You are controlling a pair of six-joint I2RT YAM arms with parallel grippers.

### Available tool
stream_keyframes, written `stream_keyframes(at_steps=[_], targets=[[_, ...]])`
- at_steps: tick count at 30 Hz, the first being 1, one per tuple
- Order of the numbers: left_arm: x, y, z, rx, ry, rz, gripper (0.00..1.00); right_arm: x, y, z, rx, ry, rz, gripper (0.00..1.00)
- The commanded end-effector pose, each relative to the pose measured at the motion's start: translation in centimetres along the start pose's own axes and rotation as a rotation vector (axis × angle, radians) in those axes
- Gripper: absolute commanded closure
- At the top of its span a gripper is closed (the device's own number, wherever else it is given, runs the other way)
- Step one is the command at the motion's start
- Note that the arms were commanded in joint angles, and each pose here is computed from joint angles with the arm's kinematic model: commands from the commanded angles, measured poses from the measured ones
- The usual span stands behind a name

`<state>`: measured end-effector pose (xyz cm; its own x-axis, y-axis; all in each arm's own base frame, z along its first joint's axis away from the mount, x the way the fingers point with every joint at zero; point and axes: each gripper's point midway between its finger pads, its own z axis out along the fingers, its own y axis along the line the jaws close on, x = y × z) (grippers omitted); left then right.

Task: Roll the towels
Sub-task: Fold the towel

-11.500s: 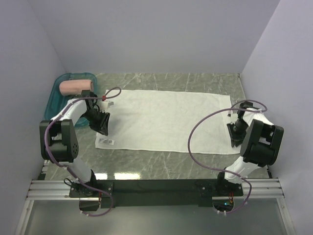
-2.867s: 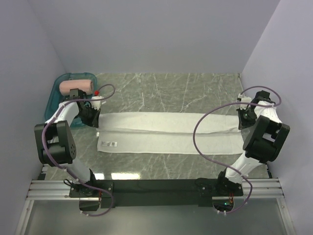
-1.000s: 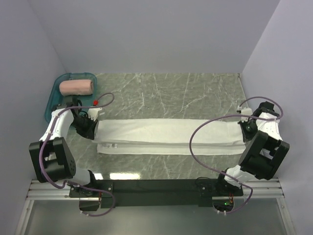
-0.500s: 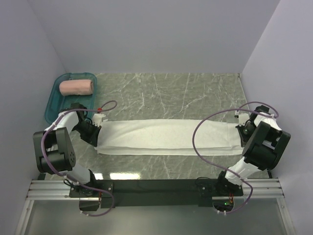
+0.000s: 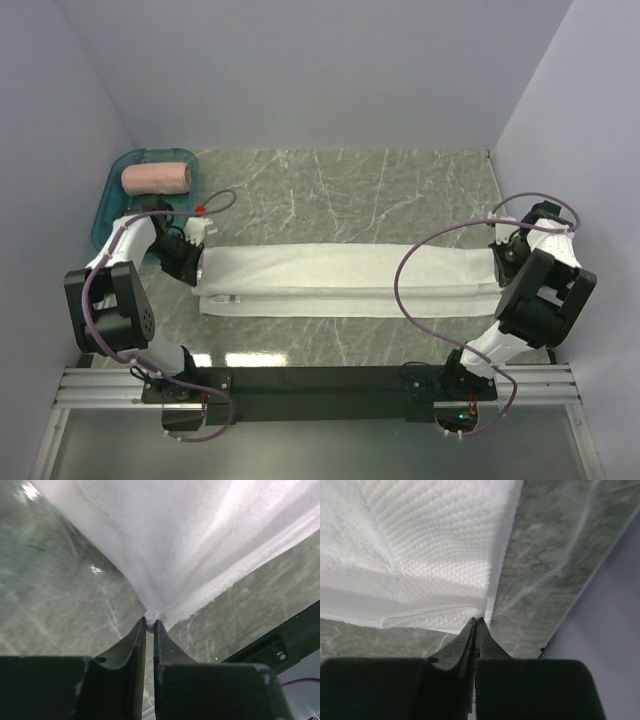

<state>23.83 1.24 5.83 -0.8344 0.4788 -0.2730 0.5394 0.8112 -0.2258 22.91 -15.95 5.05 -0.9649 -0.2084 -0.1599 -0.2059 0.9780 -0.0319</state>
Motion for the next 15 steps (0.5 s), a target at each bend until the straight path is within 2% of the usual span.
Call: stream_keyframes(at_steps=[1,3,7,15], targets=[[-2.0,-0.6,-3.5,0.007,-0.064,0.055,1.0,-2.2,-2.2,-4.3,0.091,-0.089,-0.015,1.0],[-2.9,-1.0,-4.7,0.008,-0.1,0.088,1.0,-2.9,-2.7,-5.6,0.104,-0.113,-0.023,1.0],[-2.5,-2.3,-5.3,0.048,-0.098,0.101,1.0,-3.3,-3.3,-6.8,0.109,-0.121,-0.028,1.0],[1.0,-2.7,-1.1,0.065,-0.007,0.076,0.99,-0.5,-3.7,-2.4,0.124,-0.006,-0.06,1.0]])
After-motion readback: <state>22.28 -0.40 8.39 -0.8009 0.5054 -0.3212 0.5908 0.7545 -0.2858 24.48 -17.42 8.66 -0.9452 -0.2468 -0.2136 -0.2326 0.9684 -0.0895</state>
